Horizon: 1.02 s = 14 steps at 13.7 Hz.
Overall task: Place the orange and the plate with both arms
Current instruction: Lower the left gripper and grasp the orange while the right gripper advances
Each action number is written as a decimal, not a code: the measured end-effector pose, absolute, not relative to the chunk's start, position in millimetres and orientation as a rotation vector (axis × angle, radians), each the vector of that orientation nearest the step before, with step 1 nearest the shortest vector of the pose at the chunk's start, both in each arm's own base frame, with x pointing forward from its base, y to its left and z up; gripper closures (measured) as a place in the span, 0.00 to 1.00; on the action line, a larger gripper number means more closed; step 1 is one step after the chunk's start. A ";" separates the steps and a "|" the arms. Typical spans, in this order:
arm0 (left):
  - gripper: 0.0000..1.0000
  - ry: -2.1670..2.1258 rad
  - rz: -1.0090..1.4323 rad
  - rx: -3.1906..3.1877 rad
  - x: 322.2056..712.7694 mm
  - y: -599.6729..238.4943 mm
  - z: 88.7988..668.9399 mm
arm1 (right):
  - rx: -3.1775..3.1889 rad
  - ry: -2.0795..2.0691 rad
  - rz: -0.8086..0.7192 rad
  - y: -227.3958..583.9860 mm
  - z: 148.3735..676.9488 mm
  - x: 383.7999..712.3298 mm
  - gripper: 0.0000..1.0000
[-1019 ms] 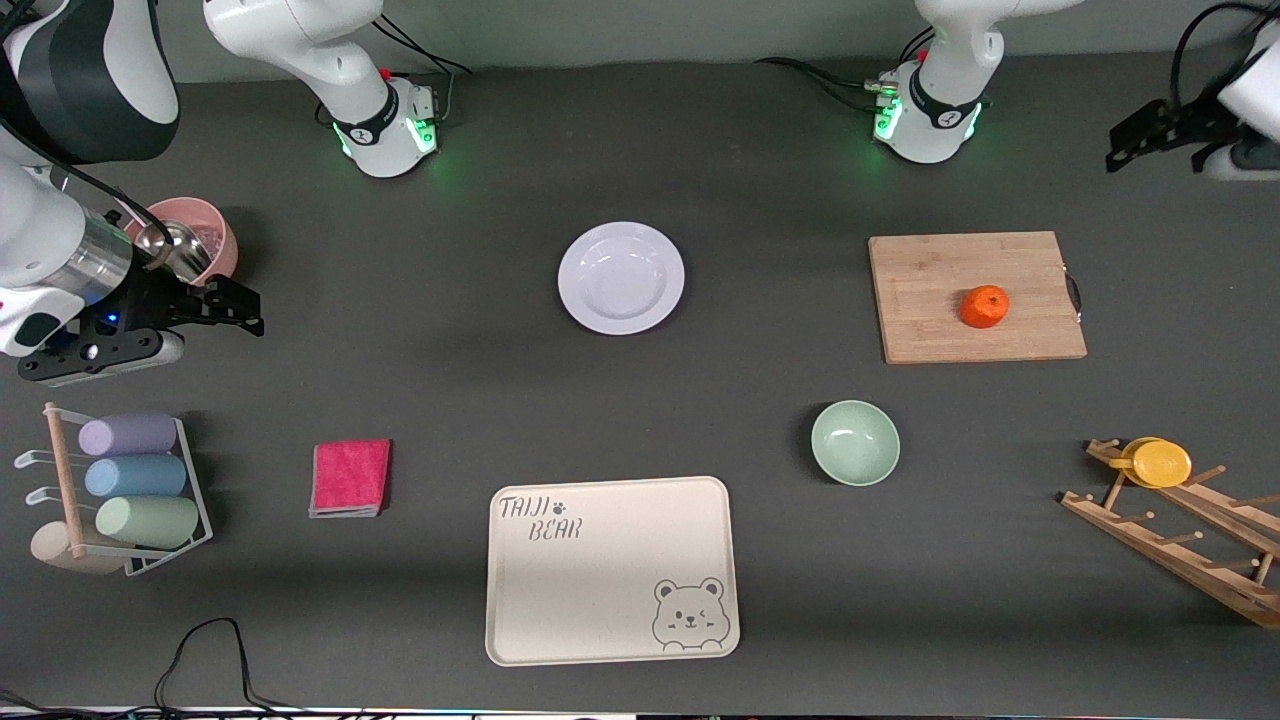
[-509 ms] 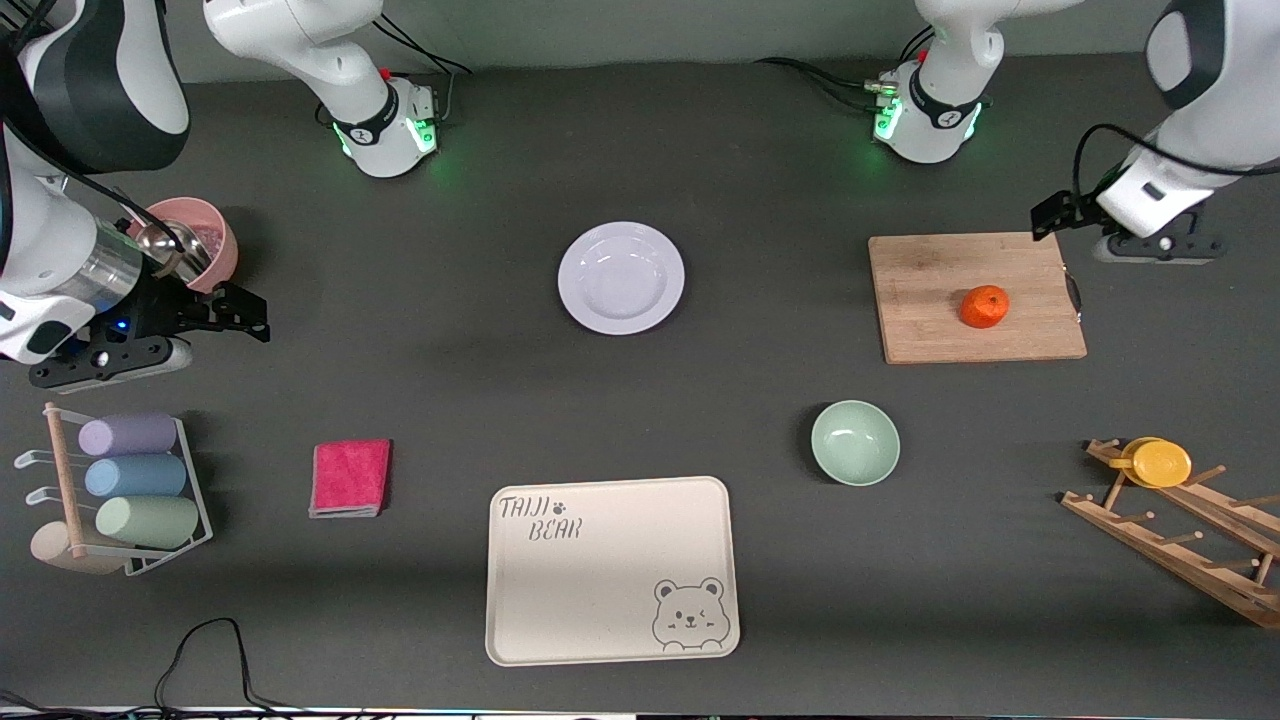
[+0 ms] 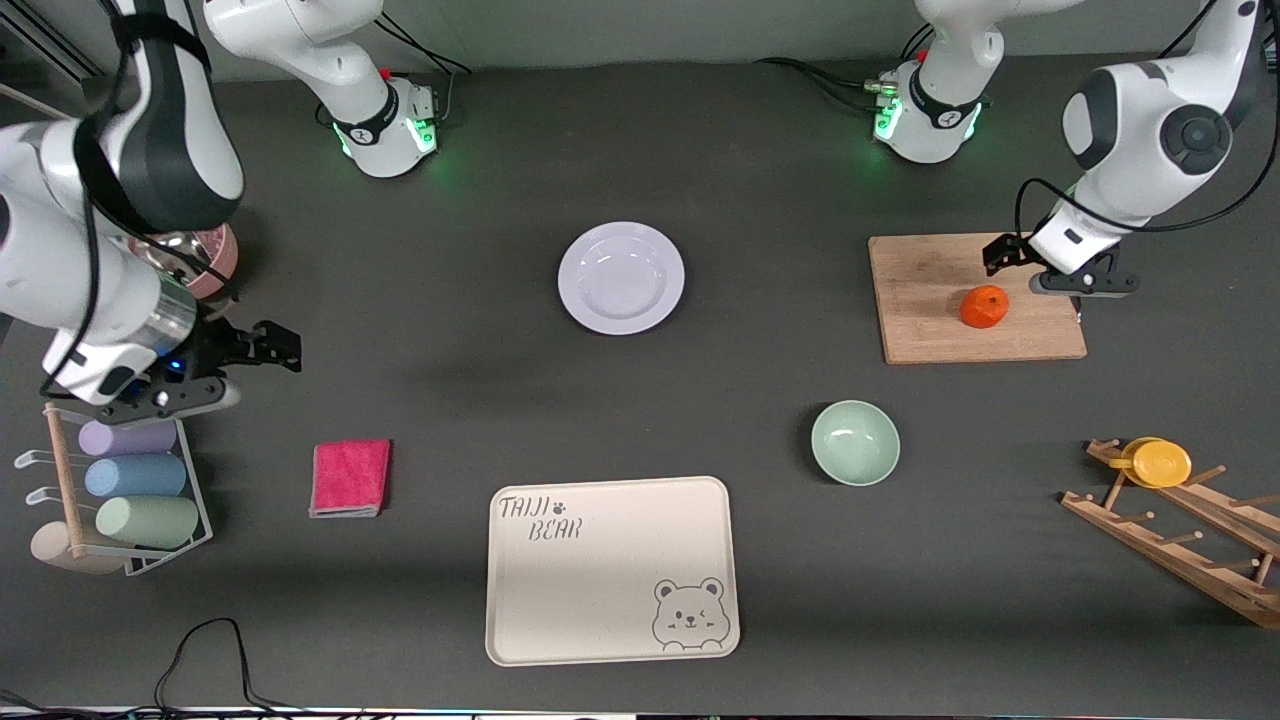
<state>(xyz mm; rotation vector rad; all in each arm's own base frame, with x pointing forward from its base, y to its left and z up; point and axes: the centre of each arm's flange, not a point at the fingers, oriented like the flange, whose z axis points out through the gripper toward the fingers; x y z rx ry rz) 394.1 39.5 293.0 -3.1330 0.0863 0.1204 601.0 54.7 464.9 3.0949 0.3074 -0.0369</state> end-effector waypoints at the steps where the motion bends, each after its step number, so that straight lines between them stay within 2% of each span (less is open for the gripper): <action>1: 0.00 0.088 0.119 -3.134 395.9 39.5 282.8 | 3.088 0.310 -0.039 57.2 452.2 607.1 0.00; 5: 0.00 0.095 0.113 -3.135 397.3 38.5 244.2 | 3.073 0.336 -0.060 74.7 416.8 626.1 0.00; 14: 0.00 0.102 0.087 -3.138 391.9 37.0 198.1 | 3.103 0.338 -0.077 87.7 406.3 629.5 0.00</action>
